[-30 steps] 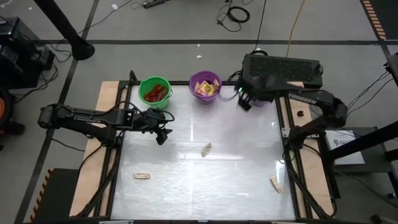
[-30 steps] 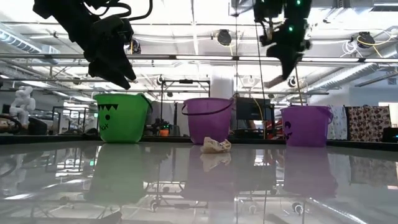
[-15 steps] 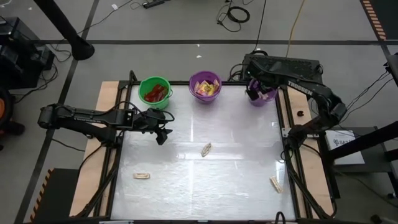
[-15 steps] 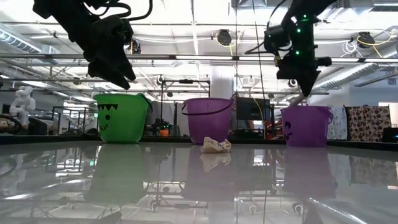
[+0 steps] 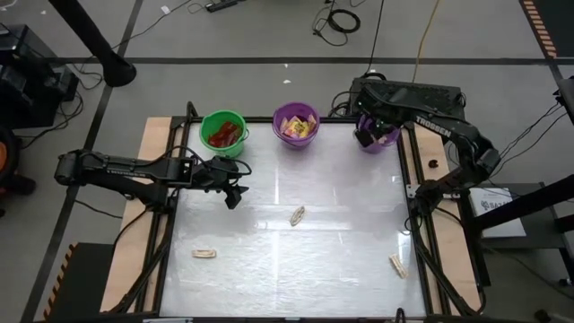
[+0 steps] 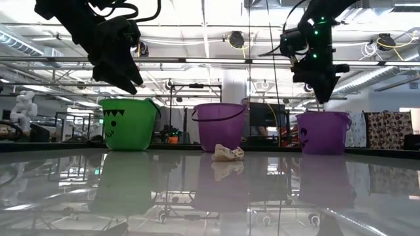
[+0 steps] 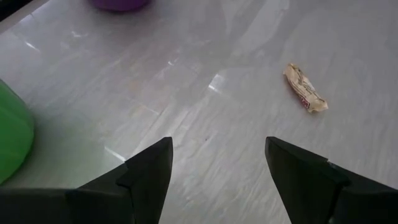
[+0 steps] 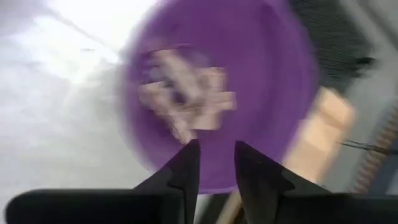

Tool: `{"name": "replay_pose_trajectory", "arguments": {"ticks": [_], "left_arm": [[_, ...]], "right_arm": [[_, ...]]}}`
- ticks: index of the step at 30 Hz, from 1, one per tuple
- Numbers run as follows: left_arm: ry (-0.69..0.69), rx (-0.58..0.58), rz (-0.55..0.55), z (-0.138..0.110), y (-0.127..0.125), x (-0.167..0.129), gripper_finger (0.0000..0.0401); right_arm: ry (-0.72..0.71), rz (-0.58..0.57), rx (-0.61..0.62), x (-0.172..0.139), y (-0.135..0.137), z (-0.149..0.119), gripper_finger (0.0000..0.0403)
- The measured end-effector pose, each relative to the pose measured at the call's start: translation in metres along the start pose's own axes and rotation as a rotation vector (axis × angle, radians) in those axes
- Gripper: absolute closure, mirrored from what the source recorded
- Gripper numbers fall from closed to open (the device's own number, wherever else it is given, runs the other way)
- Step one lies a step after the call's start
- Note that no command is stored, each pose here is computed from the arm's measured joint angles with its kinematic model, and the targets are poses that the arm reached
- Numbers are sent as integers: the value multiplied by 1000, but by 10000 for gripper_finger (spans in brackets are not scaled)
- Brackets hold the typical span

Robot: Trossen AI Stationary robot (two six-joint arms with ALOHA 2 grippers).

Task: Sort candy by brand, put in halloween buckets
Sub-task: Put the white candy pack in the right purple bucket

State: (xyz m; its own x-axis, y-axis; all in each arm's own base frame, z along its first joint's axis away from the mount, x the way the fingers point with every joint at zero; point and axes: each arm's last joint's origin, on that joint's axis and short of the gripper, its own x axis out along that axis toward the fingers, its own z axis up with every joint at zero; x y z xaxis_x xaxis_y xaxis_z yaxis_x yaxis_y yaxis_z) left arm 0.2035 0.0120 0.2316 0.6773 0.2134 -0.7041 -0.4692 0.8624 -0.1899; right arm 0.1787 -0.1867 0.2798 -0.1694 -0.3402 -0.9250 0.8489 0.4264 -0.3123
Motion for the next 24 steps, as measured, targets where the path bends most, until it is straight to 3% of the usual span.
{"name": "replay_pose_trajectory", "arguments": {"ticks": [5, 10, 16, 24], "left_arm": [[-1, 1, 2, 0, 0, 0, 139], [-1, 1, 2, 0, 0, 0, 139], [14, 5, 10, -1, 1, 0, 139], [9, 34, 7, -4, 1, 2, 139]], "right_arm": [[3, 382, -45, -8, 26, 1, 296], [-84, 707, -213, -32, 76, -6, 293], [-331, 876, -483, -49, 145, -36, 293], [-711, 940, -1052, -25, 209, -91, 293]]}}
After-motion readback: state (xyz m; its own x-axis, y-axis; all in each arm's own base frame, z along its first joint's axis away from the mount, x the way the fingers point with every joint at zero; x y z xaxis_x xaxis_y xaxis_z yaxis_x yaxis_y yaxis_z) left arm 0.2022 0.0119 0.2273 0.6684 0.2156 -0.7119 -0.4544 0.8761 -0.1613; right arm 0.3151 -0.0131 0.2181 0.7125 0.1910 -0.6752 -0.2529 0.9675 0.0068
